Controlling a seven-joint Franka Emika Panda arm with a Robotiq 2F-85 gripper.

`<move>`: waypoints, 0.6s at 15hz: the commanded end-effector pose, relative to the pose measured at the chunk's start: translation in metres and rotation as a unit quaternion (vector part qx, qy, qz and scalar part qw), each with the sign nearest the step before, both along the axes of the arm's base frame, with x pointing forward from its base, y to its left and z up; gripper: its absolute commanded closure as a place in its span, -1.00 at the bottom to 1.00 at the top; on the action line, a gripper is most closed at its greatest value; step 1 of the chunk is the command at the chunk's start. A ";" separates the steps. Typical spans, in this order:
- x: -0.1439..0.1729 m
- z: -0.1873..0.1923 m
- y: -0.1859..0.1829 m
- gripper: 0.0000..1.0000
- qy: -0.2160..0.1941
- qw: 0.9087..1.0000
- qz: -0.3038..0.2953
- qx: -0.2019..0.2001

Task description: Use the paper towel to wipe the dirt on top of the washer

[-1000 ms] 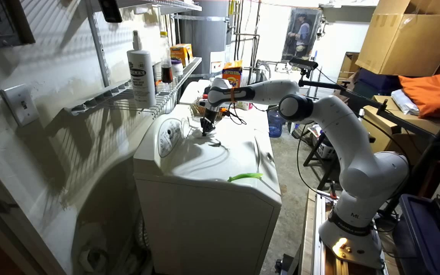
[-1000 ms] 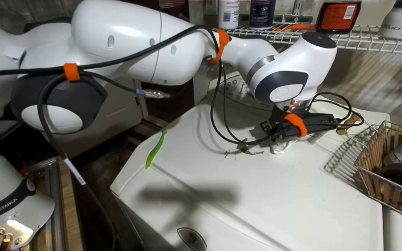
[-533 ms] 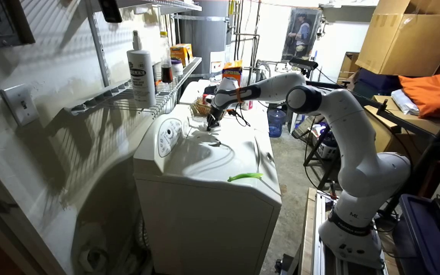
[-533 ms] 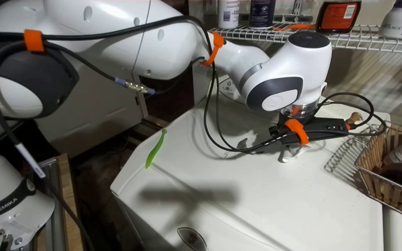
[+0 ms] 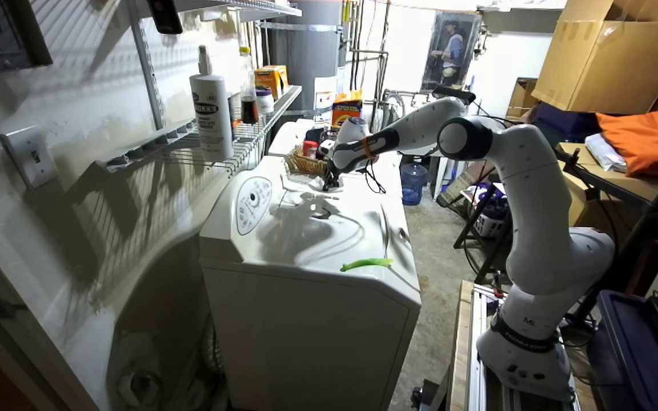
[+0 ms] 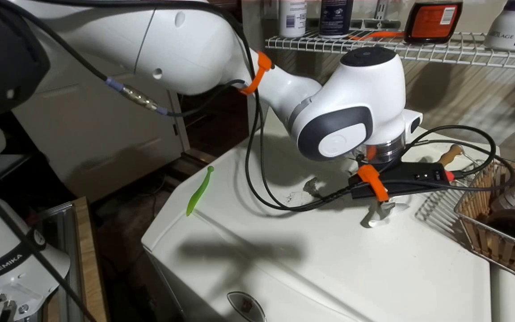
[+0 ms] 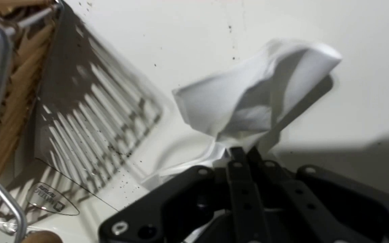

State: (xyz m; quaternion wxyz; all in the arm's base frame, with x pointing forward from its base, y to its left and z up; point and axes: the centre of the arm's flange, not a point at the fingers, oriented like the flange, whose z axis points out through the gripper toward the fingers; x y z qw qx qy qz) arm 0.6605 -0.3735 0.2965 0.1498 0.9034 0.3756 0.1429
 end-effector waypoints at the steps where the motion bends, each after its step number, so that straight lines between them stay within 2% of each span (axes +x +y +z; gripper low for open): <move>1: -0.018 0.000 0.009 0.98 -0.010 0.998 -0.023 -0.055; 3: -0.014 -0.003 0.002 0.98 -0.014 0.996 -0.021 -0.082; 9: 0.003 -0.015 0.001 0.98 -0.013 0.995 0.000 -0.099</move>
